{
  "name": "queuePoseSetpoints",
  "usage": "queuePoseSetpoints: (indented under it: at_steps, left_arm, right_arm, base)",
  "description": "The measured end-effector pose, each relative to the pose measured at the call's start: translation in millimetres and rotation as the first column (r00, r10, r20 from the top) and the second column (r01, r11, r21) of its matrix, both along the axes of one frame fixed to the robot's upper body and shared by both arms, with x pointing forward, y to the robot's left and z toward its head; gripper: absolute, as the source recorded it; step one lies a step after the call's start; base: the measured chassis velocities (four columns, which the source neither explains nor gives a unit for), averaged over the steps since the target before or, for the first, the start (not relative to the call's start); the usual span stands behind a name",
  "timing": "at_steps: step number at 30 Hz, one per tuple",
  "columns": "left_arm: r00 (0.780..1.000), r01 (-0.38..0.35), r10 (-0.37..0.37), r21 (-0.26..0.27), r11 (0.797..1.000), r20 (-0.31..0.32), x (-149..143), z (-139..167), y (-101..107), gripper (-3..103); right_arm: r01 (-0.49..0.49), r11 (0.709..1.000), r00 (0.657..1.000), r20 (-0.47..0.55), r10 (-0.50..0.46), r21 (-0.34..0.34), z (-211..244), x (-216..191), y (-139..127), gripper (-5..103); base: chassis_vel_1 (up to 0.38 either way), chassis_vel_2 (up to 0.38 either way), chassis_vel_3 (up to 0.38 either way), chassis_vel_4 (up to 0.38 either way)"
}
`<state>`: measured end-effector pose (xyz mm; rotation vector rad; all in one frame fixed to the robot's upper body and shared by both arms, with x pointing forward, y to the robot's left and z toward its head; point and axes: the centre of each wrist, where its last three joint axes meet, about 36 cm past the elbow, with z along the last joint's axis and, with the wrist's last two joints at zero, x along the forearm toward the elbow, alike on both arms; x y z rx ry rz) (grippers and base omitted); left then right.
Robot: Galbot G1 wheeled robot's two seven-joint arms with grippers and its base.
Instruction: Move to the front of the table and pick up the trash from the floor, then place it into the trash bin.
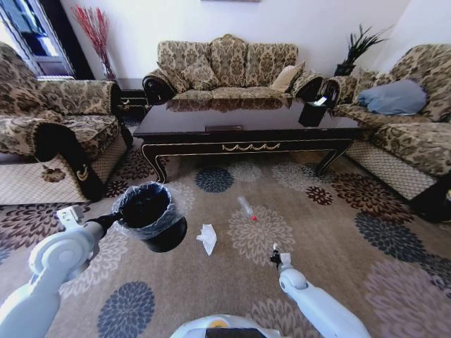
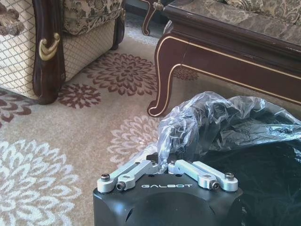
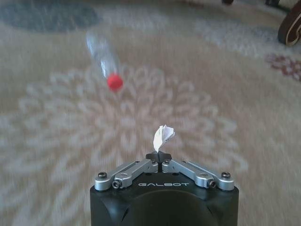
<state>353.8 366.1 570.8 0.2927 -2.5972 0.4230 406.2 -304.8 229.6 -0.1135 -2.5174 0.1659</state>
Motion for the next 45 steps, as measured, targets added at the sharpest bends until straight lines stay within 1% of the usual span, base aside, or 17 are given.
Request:
queuePoseSetpoints:
  at_steps: [5,8,10,16,18,19,21,23,25,27,28,30,31,33,34,40,45]
  left_arm:
    - [1.0,0.008,-0.008,-0.011,1.0,-0.012,-1,-7,-6,4]
    - [0.999,0.027,-0.027,-0.01,1.0,-0.029,-3,-15,-15,4]
    - [0.999,0.032,-0.032,-0.011,0.999,-0.034,-4,-18,-17,4]
    - [0.997,0.064,-0.066,-0.037,0.997,-0.05,-4,-29,-32,4]
    - [0.996,0.073,-0.076,-0.048,0.996,-0.056,-1,-33,-35,4]
    - [0.996,0.073,-0.076,-0.048,0.996,-0.056,-1,-33,-35,4]
    - [0.994,0.084,-0.088,-0.054,0.995,-0.064,3,-36,-38,4]
    - [0.99,0.113,-0.118,-0.067,0.991,-0.08,10,-43,-47,4]
    - [0.988,0.123,-0.129,-0.07,0.99,-0.085,13,-45,-50,4]
    - [0.984,0.143,-0.15,-0.077,0.987,-0.095,21,-51,-57,4]
    - [0.982,0.15,-0.157,-0.076,0.986,-0.106,27,-57,-62,4]
    - [0.981,0.152,-0.16,-0.075,0.986,-0.111,29,-60,-64,4]
    - [0.98,0.155,-0.163,-0.072,0.985,-0.118,33,-64,-65,4]
    - [0.979,0.157,-0.165,-0.072,0.985,-0.121,38,-68,-67,4]
    - [0.979,0.161,-0.169,-0.076,0.984,-0.118,43,-71,-70,4]
    - [0.979,0.164,-0.173,-0.092,0.982,-0.105,49,-74,-74,4]
    - [0.98,0.163,-0.173,-0.096,0.982,-0.099,50,-74,-75,4]
  right_arm:
    - [-0.059,0.995,0.983,0.179,0.043,0.083,38,24,-4,0]
    - [-0.146,0.983,0.931,0.352,0.097,0.115,75,43,-7,0]
    - [-0.159,0.98,0.921,0.376,0.104,0.117,81,46,-7,0]
    - [-0.299,0.943,0.815,0.552,0.174,0.144,137,64,6,0]
    - [-0.401,0.905,0.737,0.637,0.227,0.142,155,71,20,0]
    - [-0.401,0.905,0.737,0.637,0.227,0.142,155,71,20,0]
    - [-0.469,0.873,0.684,0.681,0.264,0.133,164,75,29,0]
    - [-0.569,0.814,0.603,0.734,0.312,0.121,177,80,49,0]
    - [-0.599,0.792,0.579,0.748,0.325,0.12,181,81,56,0]
    - [-0.675,0.728,0.515,0.782,0.35,0.119,191,83,73,0]
    - [-0.73,0.675,0.463,0.805,0.371,0.108,198,85,85,0]
    - [-0.752,0.652,0.44,0.813,0.382,0.1,200,86,90,0]
    - [-0.788,0.61,0.4,0.823,0.404,0.084,202,88,96,0]
    - [-0.822,0.566,0.361,0.829,0.427,0.066,203,88,102,0]
    - [-0.852,0.52,0.325,0.83,0.453,0.05,201,87,109,0]
    - [-0.899,0.438,0.259,0.82,0.51,0.012,193,81,121,0]
    - [-0.92,0.392,0.235,0.811,0.536,0.008,182,77,135,0]
  base:
    - [0.0,0.0,0.0,0.0]
    - [0.0,0.0,0.0,0.0]
    - [0.0,0.0,0.0,0.0]
    - [0.0,0.0,0.0,0.0]
    - [0.0,0.0,0.0,0.0]
    - [0.0,0.0,0.0,0.0]
    - [0.0,0.0,0.0,0.0]
    - [0.0,0.0,0.0,0.0]
    - [0.0,0.0,0.0,0.0]
    - [0.0,0.0,0.0,0.0]
    - [0.0,0.0,0.0,0.0]
    - [0.0,0.0,0.0,0.0]
    - [0.0,0.0,0.0,0.0]
    - [0.0,0.0,0.0,0.0]
    - [0.0,0.0,0.0,0.0]
    - [0.0,0.0,0.0,0.0]
    - [0.0,0.0,0.0,0.0]
